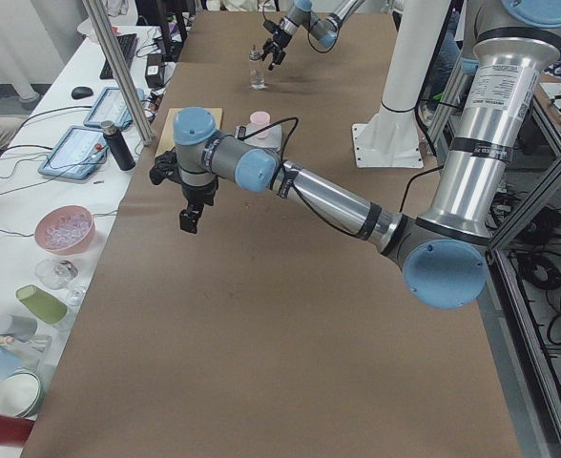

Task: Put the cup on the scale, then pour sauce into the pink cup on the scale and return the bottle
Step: 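Move the right gripper toward the glass sauce bottle's neck, then close the right gripper around the sauce bottle's metal spout cap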

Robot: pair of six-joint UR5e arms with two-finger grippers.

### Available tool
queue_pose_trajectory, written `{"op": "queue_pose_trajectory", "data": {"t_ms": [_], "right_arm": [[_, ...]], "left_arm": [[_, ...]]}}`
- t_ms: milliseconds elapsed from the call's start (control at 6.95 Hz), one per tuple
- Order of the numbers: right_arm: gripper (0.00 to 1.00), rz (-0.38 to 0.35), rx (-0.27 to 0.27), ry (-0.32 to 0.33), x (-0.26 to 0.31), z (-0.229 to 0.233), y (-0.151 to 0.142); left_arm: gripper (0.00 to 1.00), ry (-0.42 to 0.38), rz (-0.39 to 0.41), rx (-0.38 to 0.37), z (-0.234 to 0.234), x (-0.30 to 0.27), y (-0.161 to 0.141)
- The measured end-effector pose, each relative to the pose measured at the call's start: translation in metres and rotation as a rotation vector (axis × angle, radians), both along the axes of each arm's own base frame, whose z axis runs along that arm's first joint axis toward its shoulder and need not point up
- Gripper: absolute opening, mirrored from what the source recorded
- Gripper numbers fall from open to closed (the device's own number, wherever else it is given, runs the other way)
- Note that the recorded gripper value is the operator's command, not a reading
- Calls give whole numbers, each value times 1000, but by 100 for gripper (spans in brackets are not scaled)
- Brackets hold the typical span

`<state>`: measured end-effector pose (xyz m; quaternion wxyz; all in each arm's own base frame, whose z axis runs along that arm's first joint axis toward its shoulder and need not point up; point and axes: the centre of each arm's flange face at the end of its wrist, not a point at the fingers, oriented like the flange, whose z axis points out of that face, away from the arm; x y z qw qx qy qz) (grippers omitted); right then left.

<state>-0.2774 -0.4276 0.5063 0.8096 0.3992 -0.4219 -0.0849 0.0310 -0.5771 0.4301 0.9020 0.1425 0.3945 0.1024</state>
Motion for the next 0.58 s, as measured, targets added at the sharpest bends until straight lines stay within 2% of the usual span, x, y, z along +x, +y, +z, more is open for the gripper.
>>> {"op": "queue_pose_trajectory", "data": {"t_ms": [575], "right_arm": [[100,12,11,2,-2,-2,-5]], "left_arm": [[98,1,-1,6,-4,0,1]]}}
